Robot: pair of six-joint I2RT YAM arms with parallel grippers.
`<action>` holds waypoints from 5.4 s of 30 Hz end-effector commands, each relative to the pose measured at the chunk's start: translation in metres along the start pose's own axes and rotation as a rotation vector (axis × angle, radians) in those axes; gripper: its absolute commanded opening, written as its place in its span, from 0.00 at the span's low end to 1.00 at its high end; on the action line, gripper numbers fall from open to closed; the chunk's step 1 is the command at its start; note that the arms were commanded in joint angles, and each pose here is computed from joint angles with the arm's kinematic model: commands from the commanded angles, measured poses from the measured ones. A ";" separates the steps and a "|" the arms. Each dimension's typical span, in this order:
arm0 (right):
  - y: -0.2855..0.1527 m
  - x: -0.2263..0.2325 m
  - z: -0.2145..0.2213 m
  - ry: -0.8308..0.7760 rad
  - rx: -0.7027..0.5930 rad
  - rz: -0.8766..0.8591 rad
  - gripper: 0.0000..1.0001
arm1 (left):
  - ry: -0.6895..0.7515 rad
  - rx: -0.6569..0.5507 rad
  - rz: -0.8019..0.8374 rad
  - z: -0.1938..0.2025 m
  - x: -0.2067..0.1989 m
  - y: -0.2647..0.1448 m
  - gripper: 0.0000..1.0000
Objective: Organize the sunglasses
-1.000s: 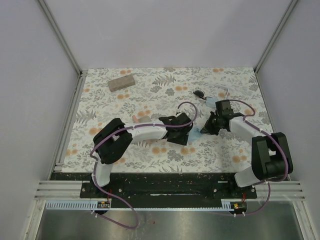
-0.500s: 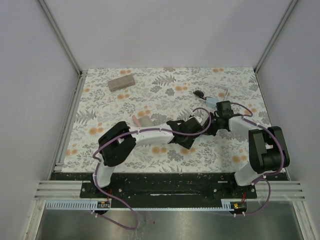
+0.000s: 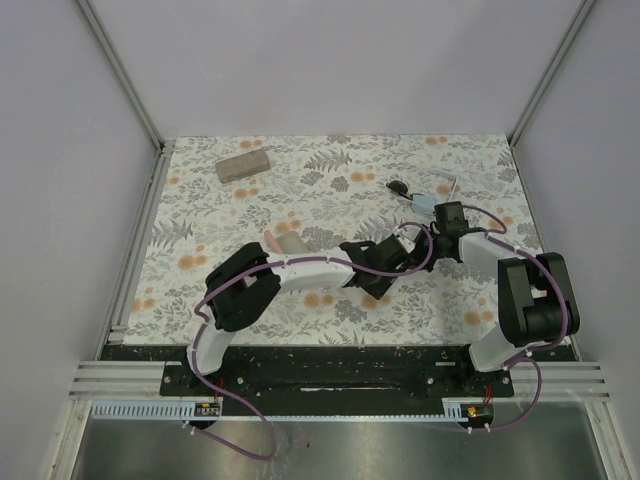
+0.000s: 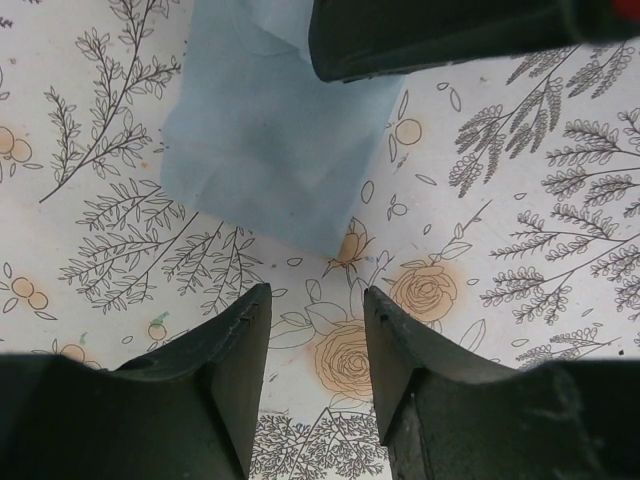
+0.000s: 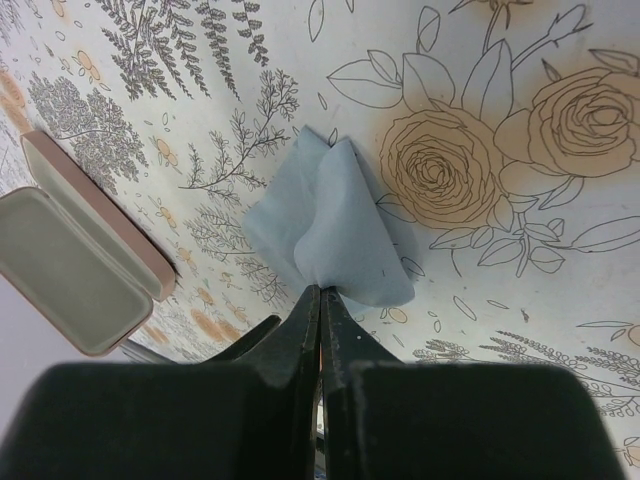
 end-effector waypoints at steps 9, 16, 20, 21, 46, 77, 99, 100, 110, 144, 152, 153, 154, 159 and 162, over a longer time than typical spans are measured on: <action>0.000 -0.001 -0.003 0.006 0.009 -0.034 0.00 | 0.068 -0.046 0.051 -0.023 -0.014 0.014 0.44; -0.001 -0.002 -0.004 0.012 0.003 -0.032 0.00 | 0.063 -0.021 0.013 -0.019 -0.009 0.025 0.29; -0.003 -0.006 -0.004 0.025 -0.020 -0.016 0.00 | 0.040 0.012 0.031 -0.012 -0.007 0.031 0.00; -0.005 -0.008 -0.005 0.026 -0.037 -0.009 0.00 | 0.038 0.018 0.032 -0.010 -0.006 0.032 0.00; -0.037 -0.053 -0.035 0.021 -0.195 0.117 0.49 | 0.010 0.015 0.061 0.005 -0.003 0.016 0.00; -0.009 -0.055 -0.038 0.046 -0.091 0.097 0.05 | -0.102 -0.109 -0.033 -0.011 0.016 -0.043 0.09; -0.022 -0.053 -0.028 0.014 -0.128 0.066 0.06 | -0.574 -0.040 -0.468 0.019 0.129 -0.048 0.25; -0.022 -0.053 -0.028 0.013 -0.127 0.065 0.08 | -0.582 -0.033 -0.469 0.020 0.130 -0.046 0.30; -0.021 -0.053 -0.027 0.010 -0.122 0.056 0.15 | -0.657 0.036 -0.457 0.030 0.145 -0.014 0.29; -0.015 -0.049 -0.026 0.005 -0.101 0.049 0.30 | -0.346 -0.072 -0.254 -0.004 0.087 -0.030 0.31; -0.008 -0.047 -0.025 -0.011 -0.082 0.090 0.24 | -0.342 -0.159 -0.191 -0.018 0.079 -0.055 0.34; -0.008 -0.047 -0.025 -0.011 -0.083 0.091 0.15 | -0.329 -0.172 -0.185 -0.018 0.077 -0.059 0.34; -0.007 -0.047 -0.026 -0.012 -0.083 0.093 0.10 | -0.320 -0.187 -0.177 -0.020 0.074 -0.063 0.34; -0.015 -0.045 -0.024 -0.023 -0.111 0.087 0.00 | -0.218 -0.248 -0.107 -0.025 0.047 -0.072 0.34; -0.023 -0.045 -0.023 -0.041 -0.152 0.092 0.00 | -0.166 -0.255 -0.057 -0.027 0.033 -0.068 0.34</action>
Point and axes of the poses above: each gripper's point midway between its finger pads, its own y axis out along the fingers, its own x axis along the line the jaws close on, z = x × y, the point moved 7 cm from there along -y, back along the fingers, and after that the axes turned 1 degree about y, right-handed, at the moved point
